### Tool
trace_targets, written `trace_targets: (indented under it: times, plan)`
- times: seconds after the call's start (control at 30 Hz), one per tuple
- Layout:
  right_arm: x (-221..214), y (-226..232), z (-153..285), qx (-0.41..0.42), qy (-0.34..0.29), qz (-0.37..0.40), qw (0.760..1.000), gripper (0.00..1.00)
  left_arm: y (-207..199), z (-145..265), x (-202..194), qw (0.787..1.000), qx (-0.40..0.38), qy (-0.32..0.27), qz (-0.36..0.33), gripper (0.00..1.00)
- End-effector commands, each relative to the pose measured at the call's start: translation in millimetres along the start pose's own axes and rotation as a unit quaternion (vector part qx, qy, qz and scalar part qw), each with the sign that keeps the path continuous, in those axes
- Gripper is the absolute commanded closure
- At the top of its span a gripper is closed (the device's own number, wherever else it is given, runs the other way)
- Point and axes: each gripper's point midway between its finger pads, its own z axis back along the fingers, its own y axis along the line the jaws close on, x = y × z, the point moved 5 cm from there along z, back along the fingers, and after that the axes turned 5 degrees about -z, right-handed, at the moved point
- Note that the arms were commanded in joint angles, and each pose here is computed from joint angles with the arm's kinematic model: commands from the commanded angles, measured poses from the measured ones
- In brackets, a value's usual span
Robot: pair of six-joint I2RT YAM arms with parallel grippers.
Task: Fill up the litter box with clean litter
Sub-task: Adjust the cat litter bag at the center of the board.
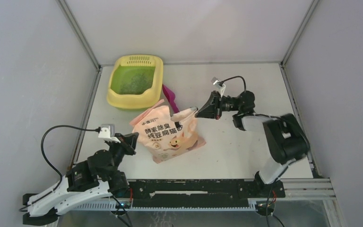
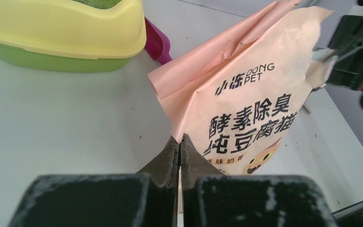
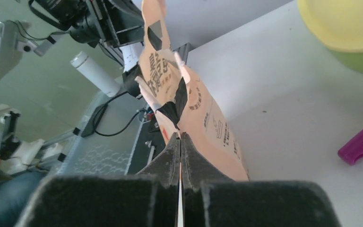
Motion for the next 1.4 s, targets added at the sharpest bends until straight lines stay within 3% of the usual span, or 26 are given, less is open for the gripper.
trace_targets:
  times: [0.0,0.13,0.33,0.6,0.7,0.9,1.0,1.37]
  plan:
    - [10,37,8,-0.046,-0.009,0.065,0.997,1.0,-6,2,18,0.998,-0.017,-0.034,0.044,0.98]
    - [-11,51,6,-0.108,0.028,0.082,0.99,1.0,-12,1,13,0.997,-0.043,-0.04,0.057,0.97]
    - [-45,51,7,-0.14,0.037,0.039,0.989,1.0,-29,-8,-3,0.995,-0.079,-0.023,0.051,0.97]
    - [-68,60,23,-0.151,-0.023,0.033,0.988,0.98,-14,0,-16,0.993,-0.082,-0.028,0.076,0.97]
    - [-70,64,24,-0.15,-0.033,0.045,0.987,0.95,-2,6,-20,0.993,-0.071,-0.033,0.092,0.96]
    - [-75,62,13,-0.133,-0.02,0.082,0.988,0.67,6,9,-32,0.992,-0.07,-0.02,0.102,0.96]
    - [-73,58,8,-0.124,-0.015,0.099,0.987,0.59,6,8,-34,0.992,-0.063,-0.016,0.105,0.96]
    - [-61,29,5,-0.142,-0.019,0.121,0.982,0.48,9,9,-37,0.992,-0.056,-0.011,0.113,0.96]
